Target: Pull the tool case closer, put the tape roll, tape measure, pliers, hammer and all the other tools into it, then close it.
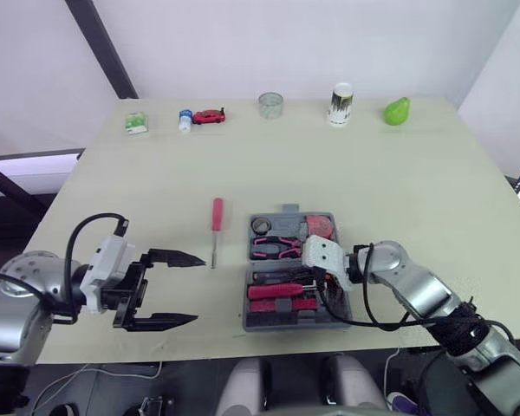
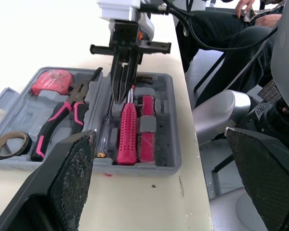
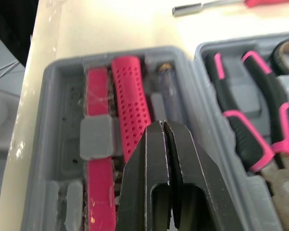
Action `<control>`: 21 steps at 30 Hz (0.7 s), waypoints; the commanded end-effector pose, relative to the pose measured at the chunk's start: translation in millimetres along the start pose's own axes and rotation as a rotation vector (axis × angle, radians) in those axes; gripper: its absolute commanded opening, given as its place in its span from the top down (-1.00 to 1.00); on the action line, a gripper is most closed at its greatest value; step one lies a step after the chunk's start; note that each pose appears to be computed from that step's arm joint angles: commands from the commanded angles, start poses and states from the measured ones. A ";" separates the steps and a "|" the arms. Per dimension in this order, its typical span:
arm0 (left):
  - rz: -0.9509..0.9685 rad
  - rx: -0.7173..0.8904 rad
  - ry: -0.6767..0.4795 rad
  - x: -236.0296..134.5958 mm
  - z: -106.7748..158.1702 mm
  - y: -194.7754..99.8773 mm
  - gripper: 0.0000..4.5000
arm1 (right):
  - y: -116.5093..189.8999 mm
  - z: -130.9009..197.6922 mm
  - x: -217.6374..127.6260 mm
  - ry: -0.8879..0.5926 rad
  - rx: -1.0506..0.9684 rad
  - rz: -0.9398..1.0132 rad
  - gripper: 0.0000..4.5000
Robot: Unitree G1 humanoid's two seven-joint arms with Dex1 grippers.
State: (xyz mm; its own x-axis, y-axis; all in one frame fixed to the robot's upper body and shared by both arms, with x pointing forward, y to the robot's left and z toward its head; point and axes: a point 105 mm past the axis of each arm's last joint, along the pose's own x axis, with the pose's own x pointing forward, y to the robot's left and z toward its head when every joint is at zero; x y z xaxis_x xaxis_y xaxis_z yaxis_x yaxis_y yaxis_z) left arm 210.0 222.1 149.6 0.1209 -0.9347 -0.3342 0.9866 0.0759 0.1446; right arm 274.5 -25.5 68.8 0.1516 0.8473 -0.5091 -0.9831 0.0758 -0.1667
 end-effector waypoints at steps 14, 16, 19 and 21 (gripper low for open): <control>-0.026 0.036 -0.005 -0.7 6.8 -2.4 -1.00 | 2.1 -21.7 3.9 0.091 -0.049 0.046 0.97; -0.026 0.035 -0.005 -0.4 6.4 -2.7 -1.00 | 4.8 -28.0 5.2 0.106 -0.035 0.058 0.97; -0.025 0.035 -0.007 0.2 6.4 -2.8 -1.00 | 9.0 -40.4 7.7 0.147 -0.033 0.078 0.97; -0.024 0.035 -0.007 0.3 6.5 -2.8 -1.00 | 11.8 -45.6 9.5 0.158 -0.022 0.090 0.97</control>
State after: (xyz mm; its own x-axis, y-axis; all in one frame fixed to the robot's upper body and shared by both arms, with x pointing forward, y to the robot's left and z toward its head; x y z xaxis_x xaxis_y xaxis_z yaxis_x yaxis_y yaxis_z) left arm 209.9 220.8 148.8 0.1205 -0.9382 -0.3243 0.9867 0.0772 0.1432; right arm 277.6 -31.6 48.1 0.1203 0.8043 -0.5819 -0.9798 0.0019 -0.2000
